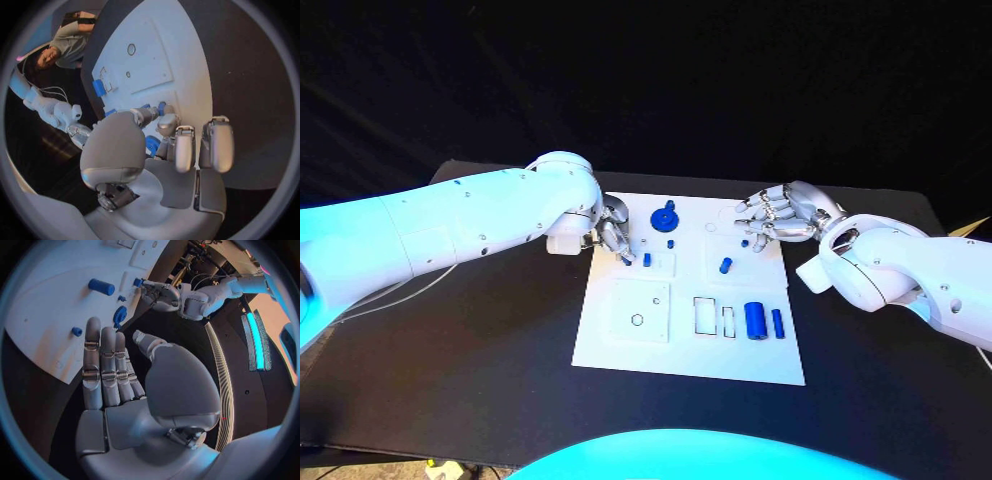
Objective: Assemble the parts on the task board
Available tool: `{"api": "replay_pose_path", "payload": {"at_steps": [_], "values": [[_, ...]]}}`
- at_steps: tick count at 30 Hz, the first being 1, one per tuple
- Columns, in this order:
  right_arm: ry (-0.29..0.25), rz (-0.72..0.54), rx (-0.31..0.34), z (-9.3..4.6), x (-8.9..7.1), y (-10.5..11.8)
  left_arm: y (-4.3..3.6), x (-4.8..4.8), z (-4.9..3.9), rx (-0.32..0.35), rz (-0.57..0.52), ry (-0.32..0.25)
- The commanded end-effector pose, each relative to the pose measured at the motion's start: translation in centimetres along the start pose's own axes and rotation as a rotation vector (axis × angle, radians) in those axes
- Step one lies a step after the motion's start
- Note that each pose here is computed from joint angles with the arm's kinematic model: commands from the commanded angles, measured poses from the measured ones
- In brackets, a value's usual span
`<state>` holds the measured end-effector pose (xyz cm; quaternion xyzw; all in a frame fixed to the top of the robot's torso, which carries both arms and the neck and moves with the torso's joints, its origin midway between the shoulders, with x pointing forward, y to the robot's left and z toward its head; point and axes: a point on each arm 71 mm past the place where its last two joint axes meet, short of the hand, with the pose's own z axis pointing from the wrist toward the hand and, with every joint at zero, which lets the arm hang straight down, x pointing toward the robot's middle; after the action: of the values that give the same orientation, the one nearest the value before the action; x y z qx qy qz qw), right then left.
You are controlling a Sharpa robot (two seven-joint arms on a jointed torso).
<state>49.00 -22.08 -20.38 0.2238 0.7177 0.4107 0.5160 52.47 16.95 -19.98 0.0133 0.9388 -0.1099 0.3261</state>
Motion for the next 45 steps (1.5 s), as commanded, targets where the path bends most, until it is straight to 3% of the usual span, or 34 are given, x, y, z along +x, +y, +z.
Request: {"api": "replay_pose_path", "payload": {"at_steps": [1,45], "values": [[0.015,0.0,-0.014,-0.01,0.15,0.11,-0.26,0.68,0.25,0.013,-0.009,0.024],[0.016,0.002,-0.015,0.02,0.15,0.11,0.51,0.32,0.29,-0.015,-0.067,-0.01]]}}
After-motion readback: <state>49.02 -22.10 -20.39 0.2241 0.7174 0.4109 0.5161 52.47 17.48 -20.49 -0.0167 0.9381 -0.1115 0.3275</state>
